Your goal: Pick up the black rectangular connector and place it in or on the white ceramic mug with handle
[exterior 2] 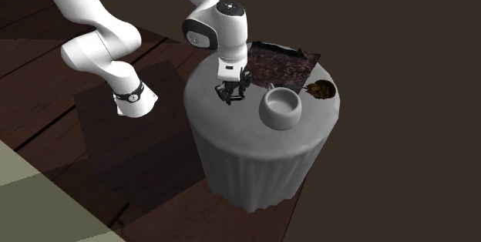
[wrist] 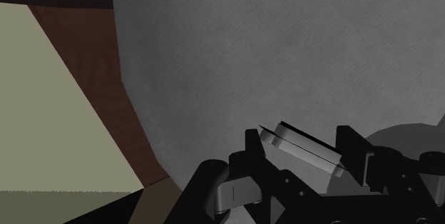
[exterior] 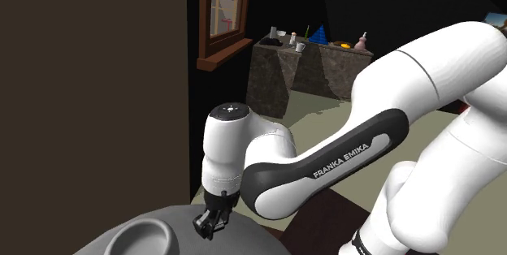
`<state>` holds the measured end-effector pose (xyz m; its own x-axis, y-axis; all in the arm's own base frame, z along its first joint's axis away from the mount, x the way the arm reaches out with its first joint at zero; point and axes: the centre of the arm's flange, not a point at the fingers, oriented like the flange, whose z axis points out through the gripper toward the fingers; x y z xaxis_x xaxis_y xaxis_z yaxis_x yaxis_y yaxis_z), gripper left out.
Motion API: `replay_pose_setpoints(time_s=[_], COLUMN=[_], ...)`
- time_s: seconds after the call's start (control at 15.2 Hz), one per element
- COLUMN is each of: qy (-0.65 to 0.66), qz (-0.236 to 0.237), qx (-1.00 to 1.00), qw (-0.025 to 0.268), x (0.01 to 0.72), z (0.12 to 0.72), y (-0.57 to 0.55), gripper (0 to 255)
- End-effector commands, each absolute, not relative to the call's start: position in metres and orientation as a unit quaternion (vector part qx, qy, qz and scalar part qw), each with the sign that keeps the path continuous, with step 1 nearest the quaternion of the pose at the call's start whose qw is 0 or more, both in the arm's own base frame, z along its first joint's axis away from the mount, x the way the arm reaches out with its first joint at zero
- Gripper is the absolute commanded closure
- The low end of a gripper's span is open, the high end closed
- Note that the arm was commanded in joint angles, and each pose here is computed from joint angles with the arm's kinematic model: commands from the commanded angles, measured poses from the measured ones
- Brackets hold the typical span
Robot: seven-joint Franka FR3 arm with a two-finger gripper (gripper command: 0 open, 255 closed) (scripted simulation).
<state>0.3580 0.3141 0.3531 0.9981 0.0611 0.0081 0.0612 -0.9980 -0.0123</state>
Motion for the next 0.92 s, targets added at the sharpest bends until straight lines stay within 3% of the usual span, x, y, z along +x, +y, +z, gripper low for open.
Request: replay_pose_setpoints(time_s=[0.0,0.86], qy=[-0.031,-0.031], qz=[-0.004,-0.004], qx=[-1.000,-1.000], qw=[0.006,0.006], x=[0.358,0.364], z=[0.364,0.423], y=[0.314,0.326], gripper=[255,255])
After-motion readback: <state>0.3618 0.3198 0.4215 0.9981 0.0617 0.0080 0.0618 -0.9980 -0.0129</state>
